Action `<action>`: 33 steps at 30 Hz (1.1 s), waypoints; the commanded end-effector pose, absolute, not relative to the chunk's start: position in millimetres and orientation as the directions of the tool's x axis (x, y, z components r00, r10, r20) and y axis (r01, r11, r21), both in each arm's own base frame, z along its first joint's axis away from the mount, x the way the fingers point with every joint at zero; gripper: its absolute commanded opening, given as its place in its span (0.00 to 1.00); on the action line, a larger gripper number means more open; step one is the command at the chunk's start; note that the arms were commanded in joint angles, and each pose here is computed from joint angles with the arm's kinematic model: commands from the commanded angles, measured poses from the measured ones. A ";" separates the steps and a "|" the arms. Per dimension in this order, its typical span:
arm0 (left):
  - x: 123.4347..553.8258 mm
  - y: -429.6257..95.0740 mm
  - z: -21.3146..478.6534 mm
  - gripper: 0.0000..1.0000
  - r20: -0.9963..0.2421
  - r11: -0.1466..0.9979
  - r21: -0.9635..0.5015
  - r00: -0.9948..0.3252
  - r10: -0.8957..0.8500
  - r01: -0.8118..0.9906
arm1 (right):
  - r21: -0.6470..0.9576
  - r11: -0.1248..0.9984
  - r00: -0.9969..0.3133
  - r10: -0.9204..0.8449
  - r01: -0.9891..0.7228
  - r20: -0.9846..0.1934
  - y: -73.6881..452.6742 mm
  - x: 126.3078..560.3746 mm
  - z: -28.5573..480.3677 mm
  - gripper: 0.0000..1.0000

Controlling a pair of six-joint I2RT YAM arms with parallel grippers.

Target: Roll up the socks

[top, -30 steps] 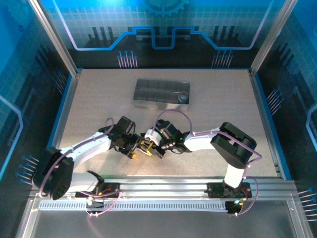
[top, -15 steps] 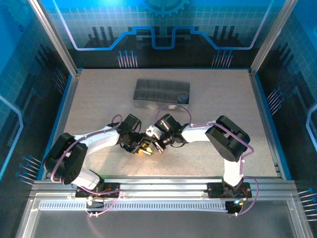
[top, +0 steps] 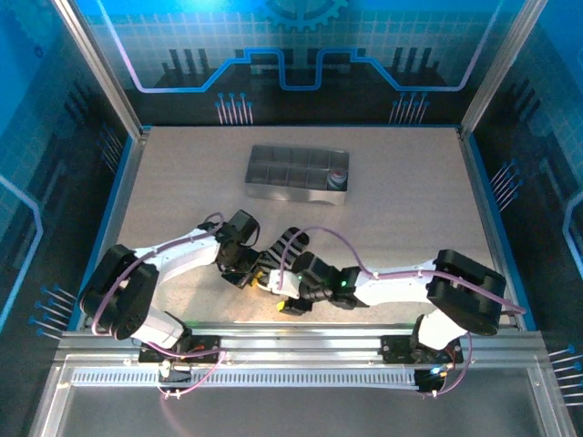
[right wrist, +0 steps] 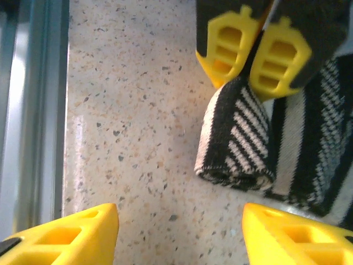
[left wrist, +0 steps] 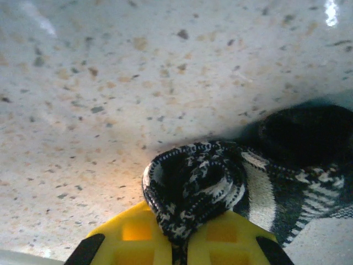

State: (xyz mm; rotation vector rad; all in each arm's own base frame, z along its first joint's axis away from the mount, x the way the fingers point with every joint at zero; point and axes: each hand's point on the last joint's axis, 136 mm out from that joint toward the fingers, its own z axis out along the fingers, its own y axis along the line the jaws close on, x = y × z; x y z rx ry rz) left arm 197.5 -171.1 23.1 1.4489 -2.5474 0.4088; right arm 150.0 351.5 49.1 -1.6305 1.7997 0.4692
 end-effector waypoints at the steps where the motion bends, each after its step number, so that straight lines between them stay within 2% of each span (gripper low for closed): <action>1: 162.4 -144.5 8.1 0.00 0.250 0.474 0.088 -0.441 -0.862 -0.876 | -0.390 0.187 0.107 -0.778 -0.902 -0.619 356.7 174.5 56.8 0.61; 8: 166.7 -148.5 5.2 0.00 0.260 0.496 0.111 -0.457 -0.851 -0.861 | -0.519 0.154 0.191 -0.813 -0.841 -0.551 378.2 183.4 57.1 0.62; 18: 170.6 -150.4 5.0 0.00 0.262 0.510 0.108 -0.471 -0.842 -0.853 | -0.500 0.111 0.183 -0.845 -0.859 -0.502 391.0 183.9 35.9 0.56; 20: 170.4 -150.6 5.1 0.00 0.262 0.512 0.105 -0.473 -0.841 -0.852 | -0.488 0.110 0.168 -0.854 -0.866 -0.492 390.8 184.2 31.4 0.51; 23: 170.9 -150.6 6.5 0.00 0.262 0.509 0.098 -0.471 -0.842 -0.855 | -0.467 0.111 0.133 -0.879 -0.878 -0.458 384.0 185.0 17.7 0.37; 26: 172.9 -151.3 11.5 0.00 0.259 0.510 0.079 -0.477 -0.840 -0.856 | -0.428 0.131 0.071 -0.903 -0.894 -0.424 371.0 185.7 2.4 0.18; 28: 174.4 -150.1 17.4 0.01 0.254 0.508 0.063 -0.478 -0.841 -0.859 | -0.355 0.161 0.014 -0.896 -0.921 -0.444 366.5 183.5 -1.3 0.06; 30: 176.5 -148.7 24.0 0.13 0.250 0.500 0.039 -0.476 -0.843 -0.865 | -0.260 0.168 -0.032 -0.889 -0.951 -0.457 360.5 175.4 -7.3 0.00; 33: 181.3 -148.2 34.7 0.35 0.259 0.476 -0.018 -0.464 -0.847 -0.879 | -0.077 0.167 -0.113 -0.877 -0.983 -0.467 353.6 158.8 -17.4 0.00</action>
